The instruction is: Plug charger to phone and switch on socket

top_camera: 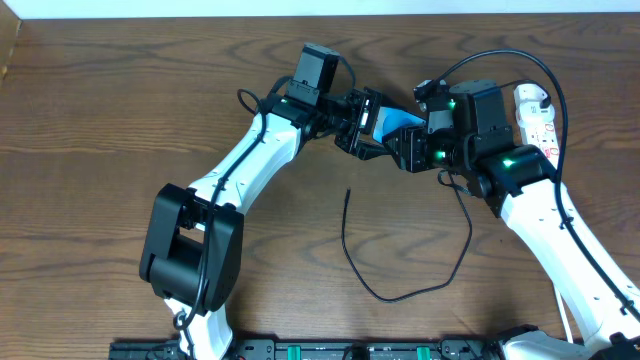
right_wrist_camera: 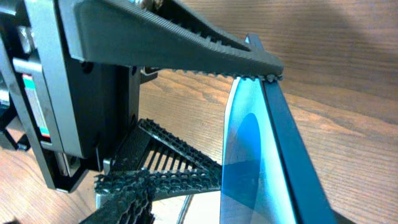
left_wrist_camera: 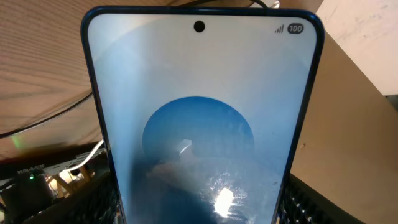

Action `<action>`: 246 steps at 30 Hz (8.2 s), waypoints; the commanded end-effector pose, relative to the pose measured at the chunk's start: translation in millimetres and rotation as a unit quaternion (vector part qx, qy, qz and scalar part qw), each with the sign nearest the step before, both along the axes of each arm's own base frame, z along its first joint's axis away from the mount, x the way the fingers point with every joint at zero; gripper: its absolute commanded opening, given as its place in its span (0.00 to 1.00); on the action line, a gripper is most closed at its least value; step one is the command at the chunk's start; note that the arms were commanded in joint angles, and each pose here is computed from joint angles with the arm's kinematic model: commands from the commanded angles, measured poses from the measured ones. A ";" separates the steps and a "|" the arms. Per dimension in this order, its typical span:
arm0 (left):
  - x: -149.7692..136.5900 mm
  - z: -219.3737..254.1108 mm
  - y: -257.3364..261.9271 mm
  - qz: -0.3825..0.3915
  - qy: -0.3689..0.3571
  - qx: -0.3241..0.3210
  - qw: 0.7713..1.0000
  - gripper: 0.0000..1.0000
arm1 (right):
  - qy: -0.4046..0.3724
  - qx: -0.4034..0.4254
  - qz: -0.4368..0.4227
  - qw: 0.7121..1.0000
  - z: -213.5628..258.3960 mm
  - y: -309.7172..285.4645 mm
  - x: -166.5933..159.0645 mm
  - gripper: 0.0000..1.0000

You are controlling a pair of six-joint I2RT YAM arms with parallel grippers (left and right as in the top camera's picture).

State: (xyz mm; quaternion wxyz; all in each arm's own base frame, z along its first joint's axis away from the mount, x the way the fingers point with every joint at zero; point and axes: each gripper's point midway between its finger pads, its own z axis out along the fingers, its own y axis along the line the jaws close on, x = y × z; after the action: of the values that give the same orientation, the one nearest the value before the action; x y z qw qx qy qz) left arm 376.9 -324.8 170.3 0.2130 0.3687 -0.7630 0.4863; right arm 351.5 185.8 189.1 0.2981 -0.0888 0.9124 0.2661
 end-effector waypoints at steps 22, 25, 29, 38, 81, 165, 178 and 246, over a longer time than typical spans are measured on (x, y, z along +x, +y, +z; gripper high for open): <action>0.0 22.2 -0.3 0.006 -0.023 -0.008 1.000 0.07 | 0.018 -0.019 -0.040 0.999 -5.9 -10.2 2.1 0.41; 0.0 22.2 -0.2 0.006 -0.023 -0.008 1.000 0.07 | 0.019 -0.021 -0.043 0.999 -6.6 -12.1 2.4 0.41; -0.1 22.1 -0.2 0.006 -0.023 -0.008 1.000 0.07 | 0.018 -0.021 -0.039 0.999 -6.5 -9.4 1.2 0.41; -0.1 22.1 -0.2 0.006 -0.022 -0.008 1.000 0.07 | 0.019 -0.021 -0.041 0.999 -6.6 -9.3 1.2 0.31; 12.3 45.1 5.0 -0.020 -0.094 -0.056 0.994 0.91 | 0.130 0.134 -0.321 0.929 -2.8 -82.3 33.2 0.01; 52.9 24.4 -0.8 0.150 -0.084 0.036 0.984 0.08 | 0.394 0.433 -0.341 0.735 51.1 -11.5 20.2 0.01; 53.0 24.5 -0.7 0.149 -0.085 0.036 0.984 0.07 | 0.385 0.430 -0.333 0.745 51.8 -11.5 20.8 0.57; 63.7 92.6 205.6 -0.031 -0.413 -0.136 0.900 0.07 | 0.283 -0.045 -0.241 0.927 -140.9 65.9 -59.4 0.94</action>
State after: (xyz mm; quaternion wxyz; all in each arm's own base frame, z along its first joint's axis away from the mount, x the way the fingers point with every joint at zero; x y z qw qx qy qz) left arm 450.0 -118.7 247.4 -0.0543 0.1046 -0.7263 0.6772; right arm 289.3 253.8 51.2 0.0726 0.1953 0.9628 0.1719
